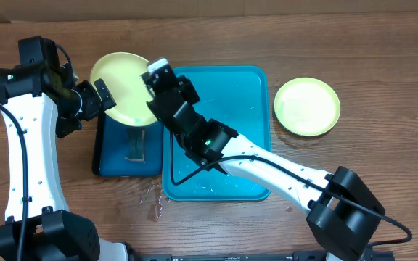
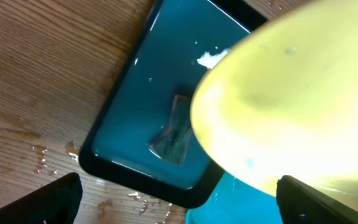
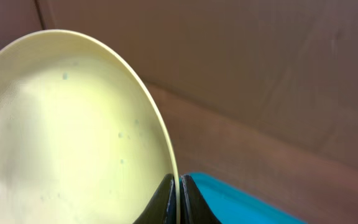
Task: Clean dirty plates on tray and stack at the side
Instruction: 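Hold the yellow plate tilted above the black tray to drain, right gripper, then swing the yellow plate right and lower it onto the plate stack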
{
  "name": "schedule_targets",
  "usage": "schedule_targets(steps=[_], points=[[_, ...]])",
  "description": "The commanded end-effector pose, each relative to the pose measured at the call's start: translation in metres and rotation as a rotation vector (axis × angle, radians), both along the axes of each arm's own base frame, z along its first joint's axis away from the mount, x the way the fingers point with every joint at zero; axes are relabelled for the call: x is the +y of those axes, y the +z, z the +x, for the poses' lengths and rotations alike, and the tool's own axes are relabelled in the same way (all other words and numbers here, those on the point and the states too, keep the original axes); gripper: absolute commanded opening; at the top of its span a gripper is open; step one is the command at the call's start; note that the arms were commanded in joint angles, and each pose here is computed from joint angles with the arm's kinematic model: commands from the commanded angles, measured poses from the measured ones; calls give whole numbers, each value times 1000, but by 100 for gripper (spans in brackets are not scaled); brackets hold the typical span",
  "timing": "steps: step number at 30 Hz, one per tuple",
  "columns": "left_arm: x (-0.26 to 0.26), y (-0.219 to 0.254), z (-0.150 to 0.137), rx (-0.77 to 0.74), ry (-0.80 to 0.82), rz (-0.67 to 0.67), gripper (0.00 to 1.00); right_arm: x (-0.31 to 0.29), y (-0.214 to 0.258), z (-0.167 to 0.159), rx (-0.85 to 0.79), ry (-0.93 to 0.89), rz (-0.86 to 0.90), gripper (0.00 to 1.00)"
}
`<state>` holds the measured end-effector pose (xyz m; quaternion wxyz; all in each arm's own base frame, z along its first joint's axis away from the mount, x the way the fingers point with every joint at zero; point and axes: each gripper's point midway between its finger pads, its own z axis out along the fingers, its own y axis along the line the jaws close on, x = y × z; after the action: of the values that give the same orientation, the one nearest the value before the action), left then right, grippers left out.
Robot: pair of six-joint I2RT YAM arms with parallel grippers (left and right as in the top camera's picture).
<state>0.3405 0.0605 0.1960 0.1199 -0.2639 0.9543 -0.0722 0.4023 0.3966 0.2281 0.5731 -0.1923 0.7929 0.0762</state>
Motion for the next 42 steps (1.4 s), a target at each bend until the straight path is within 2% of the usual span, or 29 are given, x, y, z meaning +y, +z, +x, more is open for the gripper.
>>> schedule_targets(steps=[1,7,14,21,28,36,42], points=[[3,11,2,-34,10,14,100,-9,18,0,89,-100,236,4],[3,11,2,-34,10,14,100,-21,-9,-9,232,-187,285,4],[3,11,2,-34,10,14,100,-51,18,-13,234,-220,285,4],[3,11,2,-34,10,14,100,-163,34,1,320,-486,331,4],[3,11,2,-34,10,14,100,-295,0,11,506,-776,319,4],[3,11,2,-34,10,14,100,-409,-37,-10,703,-1030,375,4],[3,11,2,-33,10,14,100,-447,-74,-25,771,-1125,418,4]])
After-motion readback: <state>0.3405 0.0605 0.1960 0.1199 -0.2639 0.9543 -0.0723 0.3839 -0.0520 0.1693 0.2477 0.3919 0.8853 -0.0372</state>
